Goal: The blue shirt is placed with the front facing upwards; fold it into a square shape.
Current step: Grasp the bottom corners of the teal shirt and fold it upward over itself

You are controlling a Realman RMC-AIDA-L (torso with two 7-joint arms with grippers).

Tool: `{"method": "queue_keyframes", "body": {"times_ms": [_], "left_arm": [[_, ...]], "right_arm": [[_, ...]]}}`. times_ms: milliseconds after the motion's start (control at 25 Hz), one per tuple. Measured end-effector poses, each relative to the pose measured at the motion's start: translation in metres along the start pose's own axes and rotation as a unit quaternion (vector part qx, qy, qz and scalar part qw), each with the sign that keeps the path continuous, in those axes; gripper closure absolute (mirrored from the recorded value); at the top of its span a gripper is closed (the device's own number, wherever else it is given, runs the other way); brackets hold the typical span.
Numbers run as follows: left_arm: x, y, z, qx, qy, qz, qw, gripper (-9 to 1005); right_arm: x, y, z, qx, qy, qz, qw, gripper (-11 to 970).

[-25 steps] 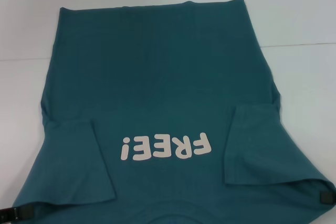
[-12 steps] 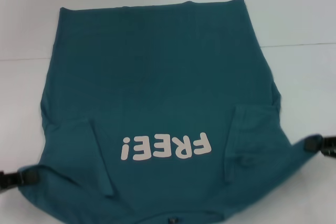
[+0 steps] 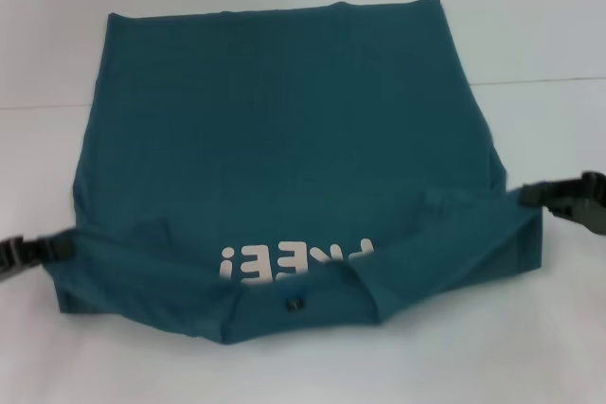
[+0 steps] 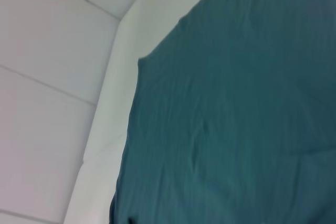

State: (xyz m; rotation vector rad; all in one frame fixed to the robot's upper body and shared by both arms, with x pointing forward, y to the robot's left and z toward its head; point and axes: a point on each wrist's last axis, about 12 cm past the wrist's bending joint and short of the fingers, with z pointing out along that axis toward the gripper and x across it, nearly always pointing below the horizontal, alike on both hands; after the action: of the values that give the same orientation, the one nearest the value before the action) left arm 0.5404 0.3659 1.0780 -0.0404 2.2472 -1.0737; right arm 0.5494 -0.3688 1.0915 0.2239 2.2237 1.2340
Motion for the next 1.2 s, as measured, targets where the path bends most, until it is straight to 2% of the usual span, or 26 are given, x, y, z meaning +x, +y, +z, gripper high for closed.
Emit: {"method": "queue_keyframes", "body": {"times_ms": [400,800,1000,1200], "left_arm": [[-0.039,-0.004,0.020,-0.038,-0.058,0.025,0.997,986],[-0.062,-0.010,0.040,-0.052,-0.108,0.043,0.992,985],[-0.073,-0.013,0.048,-0.072,-0.119,0.058,0.989,985],[-0.081,-0.016,0.059,-0.093,-0.130,0.072,0.985,986]], "right_arm": [[-0.028,0.010,0.020,0.004,-0.065,-0.004,0.998,921],[-0.041,0.016,0.043,0.016,-0.113,0.001,0.993,920],[-0.045,0.022,0.059,0.024,-0.120,-0.006,0.992,921],[-0.051,0.023,0.064,0.038,-0.138,-0.010,0.990,922]]}}
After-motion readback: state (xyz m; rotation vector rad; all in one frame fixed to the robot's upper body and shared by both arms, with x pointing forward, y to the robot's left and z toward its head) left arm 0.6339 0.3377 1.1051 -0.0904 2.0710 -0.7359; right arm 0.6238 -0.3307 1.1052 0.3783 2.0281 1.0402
